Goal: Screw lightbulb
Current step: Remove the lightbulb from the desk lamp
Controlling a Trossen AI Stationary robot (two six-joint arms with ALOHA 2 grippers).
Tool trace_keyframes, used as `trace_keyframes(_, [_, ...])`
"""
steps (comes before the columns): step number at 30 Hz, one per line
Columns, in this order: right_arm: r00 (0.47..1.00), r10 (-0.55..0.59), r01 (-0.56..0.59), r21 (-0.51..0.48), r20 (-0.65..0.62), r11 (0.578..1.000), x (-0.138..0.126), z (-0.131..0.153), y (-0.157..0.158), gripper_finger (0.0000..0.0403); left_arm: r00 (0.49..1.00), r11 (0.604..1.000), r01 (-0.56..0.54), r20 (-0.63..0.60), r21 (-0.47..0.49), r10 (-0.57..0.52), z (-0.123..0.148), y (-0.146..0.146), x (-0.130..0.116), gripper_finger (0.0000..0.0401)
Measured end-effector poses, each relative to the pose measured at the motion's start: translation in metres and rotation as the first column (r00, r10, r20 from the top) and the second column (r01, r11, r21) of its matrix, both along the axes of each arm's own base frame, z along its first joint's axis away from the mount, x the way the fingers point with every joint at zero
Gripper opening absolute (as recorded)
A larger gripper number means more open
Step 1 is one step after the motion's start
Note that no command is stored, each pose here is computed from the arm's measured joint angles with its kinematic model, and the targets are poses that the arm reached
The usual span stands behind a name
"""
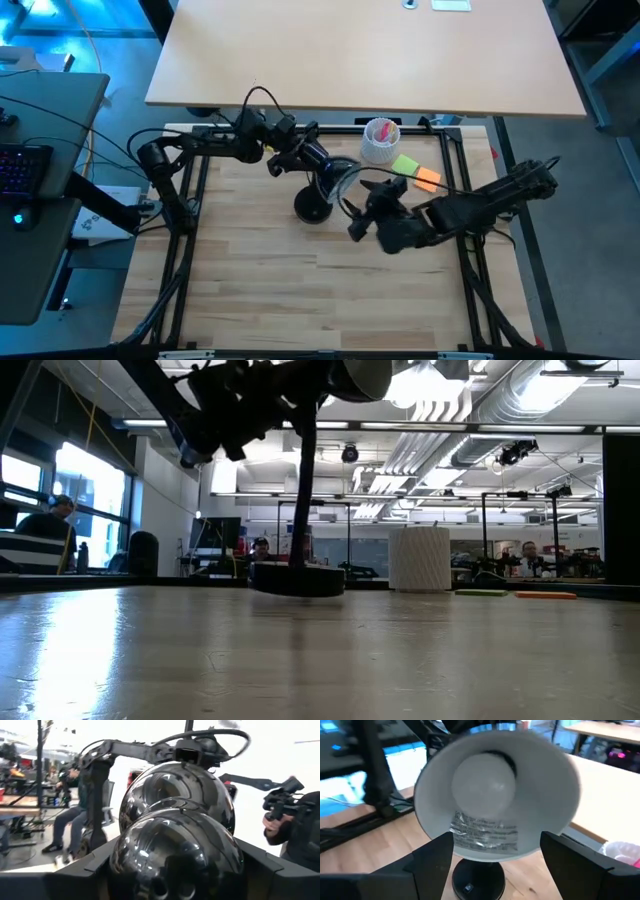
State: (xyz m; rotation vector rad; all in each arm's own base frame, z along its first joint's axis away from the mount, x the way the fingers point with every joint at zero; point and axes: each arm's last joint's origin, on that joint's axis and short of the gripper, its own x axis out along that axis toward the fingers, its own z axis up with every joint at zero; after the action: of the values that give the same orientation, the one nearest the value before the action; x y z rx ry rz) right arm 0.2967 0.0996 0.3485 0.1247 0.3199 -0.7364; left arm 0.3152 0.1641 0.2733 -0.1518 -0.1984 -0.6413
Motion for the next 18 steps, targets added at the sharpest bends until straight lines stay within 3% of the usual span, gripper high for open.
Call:
trace_keyframes(6, [0.996, 0.085, -0.085, -0.002, 0.041, 0.996, -0.024, 0.02, 0.013, 0.0297, 1.0, 1.0, 0.008, 0.01, -0.016, -0.008, -0.006, -0.017, 0.006, 0.0261])
trace_keyframes(12, [0.973, 0.232, -0.232, 0.005, -0.009, 0.973, -0.026, 0.018, 0.03, 0.0297, 0.998, 0.998, 0.001, 0.065, -0.06, 0.003, -0.016, -0.032, 0.008, 0.026])
trace_keyframes(18, [0.987, 0.157, -0.158, -0.057, -0.026, 0.986, -0.015, 0.005, 0.037, 0.0297, 0.997, 0.994, 0.008, 0.071, -0.105, 0.0, -0.021, -0.036, 0.011, 0.0265])
